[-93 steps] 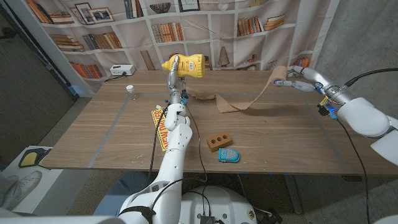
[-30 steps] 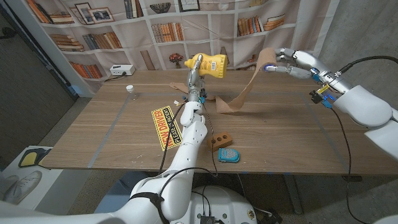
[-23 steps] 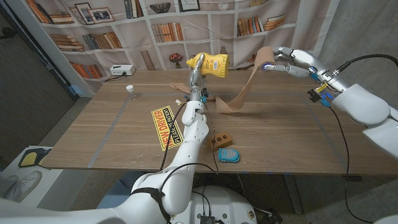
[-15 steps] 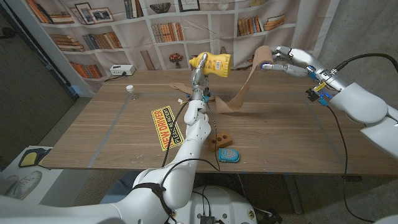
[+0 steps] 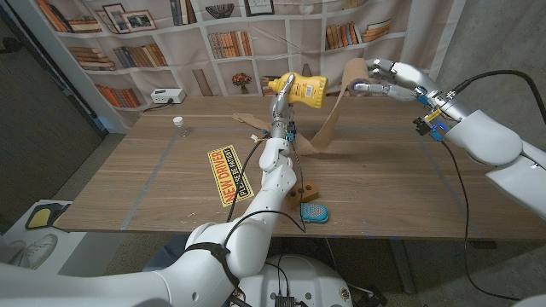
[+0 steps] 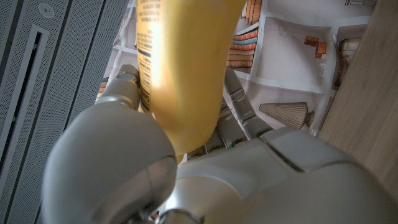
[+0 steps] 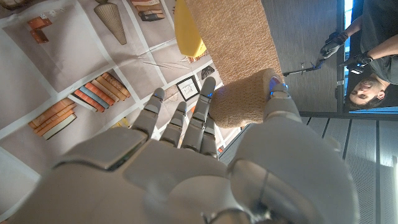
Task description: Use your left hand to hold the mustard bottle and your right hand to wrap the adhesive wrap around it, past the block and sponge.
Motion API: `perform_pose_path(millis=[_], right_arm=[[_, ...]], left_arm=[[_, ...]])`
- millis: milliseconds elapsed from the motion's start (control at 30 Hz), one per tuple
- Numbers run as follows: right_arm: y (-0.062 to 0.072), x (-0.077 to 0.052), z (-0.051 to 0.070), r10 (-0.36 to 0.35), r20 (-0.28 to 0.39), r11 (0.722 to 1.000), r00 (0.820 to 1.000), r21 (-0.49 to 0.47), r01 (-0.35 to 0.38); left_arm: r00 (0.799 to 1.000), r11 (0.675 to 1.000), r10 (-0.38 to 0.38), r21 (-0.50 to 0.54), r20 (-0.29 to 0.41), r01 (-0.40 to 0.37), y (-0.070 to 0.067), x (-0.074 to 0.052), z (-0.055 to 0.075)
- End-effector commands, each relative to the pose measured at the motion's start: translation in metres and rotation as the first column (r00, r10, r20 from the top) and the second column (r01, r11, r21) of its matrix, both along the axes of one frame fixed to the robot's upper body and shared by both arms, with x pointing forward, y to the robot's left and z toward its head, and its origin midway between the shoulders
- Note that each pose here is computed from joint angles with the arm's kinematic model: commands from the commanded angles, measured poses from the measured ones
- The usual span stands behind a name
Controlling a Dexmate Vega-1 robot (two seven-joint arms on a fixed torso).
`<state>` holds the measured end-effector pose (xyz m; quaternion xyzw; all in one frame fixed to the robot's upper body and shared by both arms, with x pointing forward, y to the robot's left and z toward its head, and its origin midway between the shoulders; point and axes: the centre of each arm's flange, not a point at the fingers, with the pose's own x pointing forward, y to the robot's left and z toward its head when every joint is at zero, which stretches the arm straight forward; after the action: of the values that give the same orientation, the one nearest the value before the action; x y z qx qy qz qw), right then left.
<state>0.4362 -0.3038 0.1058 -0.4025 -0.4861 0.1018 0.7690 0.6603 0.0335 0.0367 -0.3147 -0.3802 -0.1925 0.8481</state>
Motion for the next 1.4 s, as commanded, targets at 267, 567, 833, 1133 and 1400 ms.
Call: perform_pose_path(millis=[267,567,833,1133,1400], right_arm=[[0.013,-0.001,0.013,0.063,0.053,0.998,0.997,-0.011,-0.063],[0.014,-0.002,0.020,0.085,0.066,0.996,0.994,-0.017,-0.084],[0.019,-0.001,0.026,0.099,0.076,0.995,0.992,-0.028,-0.097],[0.027,0.005,0.036,0.131,0.094,0.991,0.987,-0.028,-0.129],[0.029,0.013,0.044,0.119,0.105,0.993,0.987,-0.016,-0.118]], left_arm=[[1.000,0.998,0.003,0.060,0.013,-0.003,-0.023,-0.005,-0.005],[0.999,0.996,-0.023,0.081,0.032,0.020,-0.031,-0.008,-0.006],[0.999,0.994,-0.044,0.096,0.027,0.042,-0.038,-0.009,-0.010],[0.998,0.992,-0.057,0.115,0.028,0.053,-0.042,-0.010,-0.012],[0.998,0.991,-0.060,0.122,0.025,0.057,-0.040,-0.011,-0.015]])
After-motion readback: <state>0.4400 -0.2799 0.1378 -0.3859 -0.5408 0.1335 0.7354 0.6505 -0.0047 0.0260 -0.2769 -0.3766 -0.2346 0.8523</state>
